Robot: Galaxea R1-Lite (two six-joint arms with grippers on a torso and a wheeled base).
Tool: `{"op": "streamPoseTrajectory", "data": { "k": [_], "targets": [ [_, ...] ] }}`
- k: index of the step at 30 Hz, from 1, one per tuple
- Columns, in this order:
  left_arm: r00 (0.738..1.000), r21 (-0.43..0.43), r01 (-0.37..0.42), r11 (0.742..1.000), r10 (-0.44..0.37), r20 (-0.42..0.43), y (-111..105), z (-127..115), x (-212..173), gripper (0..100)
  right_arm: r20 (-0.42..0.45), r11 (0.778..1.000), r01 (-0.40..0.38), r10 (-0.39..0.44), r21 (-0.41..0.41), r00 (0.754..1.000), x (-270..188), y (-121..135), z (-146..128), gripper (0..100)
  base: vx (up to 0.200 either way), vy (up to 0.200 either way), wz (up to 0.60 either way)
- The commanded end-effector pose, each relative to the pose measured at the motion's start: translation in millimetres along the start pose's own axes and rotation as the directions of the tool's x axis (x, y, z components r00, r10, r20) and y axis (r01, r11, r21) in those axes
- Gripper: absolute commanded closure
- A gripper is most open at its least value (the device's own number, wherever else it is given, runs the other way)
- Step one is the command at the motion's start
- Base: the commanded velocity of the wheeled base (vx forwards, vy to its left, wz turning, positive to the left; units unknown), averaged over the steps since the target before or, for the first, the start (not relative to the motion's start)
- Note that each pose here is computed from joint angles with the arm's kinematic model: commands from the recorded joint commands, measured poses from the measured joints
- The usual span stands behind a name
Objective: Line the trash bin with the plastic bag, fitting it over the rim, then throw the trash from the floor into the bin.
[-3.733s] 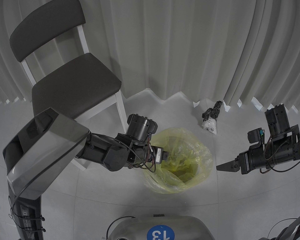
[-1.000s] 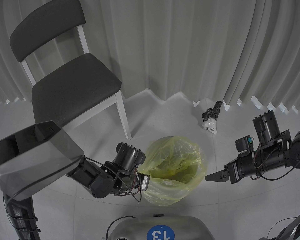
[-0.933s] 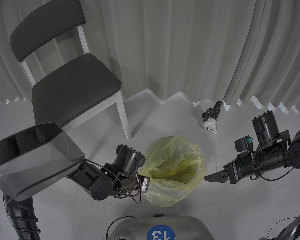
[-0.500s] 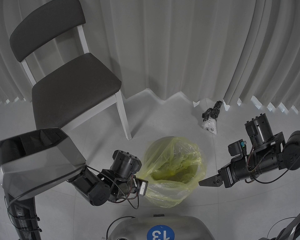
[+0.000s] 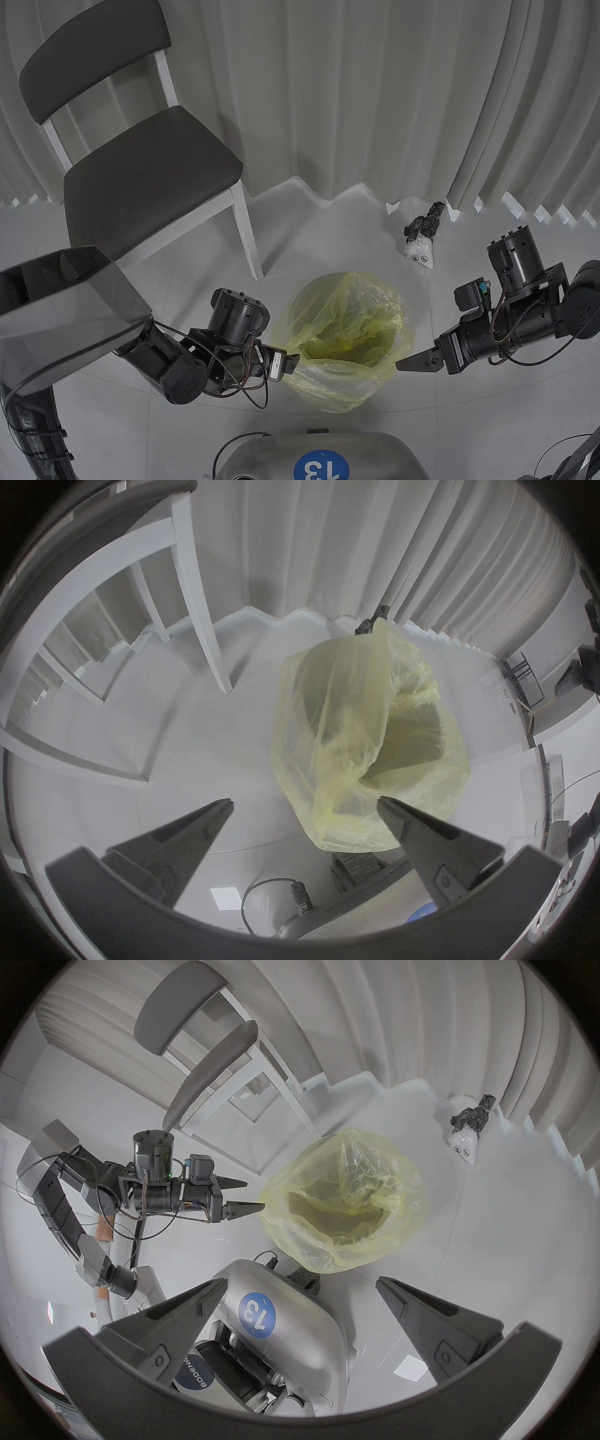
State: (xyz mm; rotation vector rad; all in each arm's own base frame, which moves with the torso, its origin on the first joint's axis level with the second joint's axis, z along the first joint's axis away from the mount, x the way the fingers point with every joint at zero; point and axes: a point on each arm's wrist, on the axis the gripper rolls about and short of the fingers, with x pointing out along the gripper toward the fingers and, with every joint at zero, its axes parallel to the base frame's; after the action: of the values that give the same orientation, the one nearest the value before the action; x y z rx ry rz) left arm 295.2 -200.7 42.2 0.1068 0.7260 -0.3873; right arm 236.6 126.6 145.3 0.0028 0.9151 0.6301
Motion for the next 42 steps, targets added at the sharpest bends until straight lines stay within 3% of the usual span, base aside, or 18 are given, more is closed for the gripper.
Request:
{"op": "streamPoseTrajectory", "data": {
  "k": [1,6,13,21,30,31,42],
  "targets": [
    [0.998,-0.019,-0.001,1.000,0.002,0.063,4,16,-13,0,-0.004,1.000,-0.006,0.006,-0.007,1.000,2,2,0,0,0.000,0.000,0.00],
    [0.992,-0.007,0.011,1.000,-0.010,0.126,-3,36,-16,0,-0.002,1.000,-0.009,0.009,-0.011,1.000,1,3,1,0,0.000,0.000,0.00],
    [0.993,0.040,0.044,0.998,-0.048,0.109,-25,29,-7,0,-0.006,1.000,-0.017,0.017,-0.020,1.000,1,7,-1,0,0.000,0.000,0.00],
    [0.998,0.109,0.011,0.994,-0.018,0.063,-22,17,17,0,-0.007,1.000,-0.017,0.017,-0.020,1.000,0,7,-2,0,0.000,0.000,0.00],
    [0.997,0.099,-0.013,0.995,0.005,0.082,-20,23,37,0,-0.008,1.000,-0.015,0.015,-0.011,1.000,0,6,-2,0,0.000,0.000,0.00],
    [0.995,0.090,-0.013,0.996,0.004,0.098,-19,25,36,100,-0.007,1.000,-0.015,0.014,-0.009,1.000,0,6,-2,0,0.000,0.000,0.00],
    [0.982,-0.027,-0.082,0.996,0.086,0.170,17,47,28,100,-0.007,1.000,-0.014,0.014,-0.007,1.000,0,5,-2,0,0.000,0.000,0.00]
  ]
}}
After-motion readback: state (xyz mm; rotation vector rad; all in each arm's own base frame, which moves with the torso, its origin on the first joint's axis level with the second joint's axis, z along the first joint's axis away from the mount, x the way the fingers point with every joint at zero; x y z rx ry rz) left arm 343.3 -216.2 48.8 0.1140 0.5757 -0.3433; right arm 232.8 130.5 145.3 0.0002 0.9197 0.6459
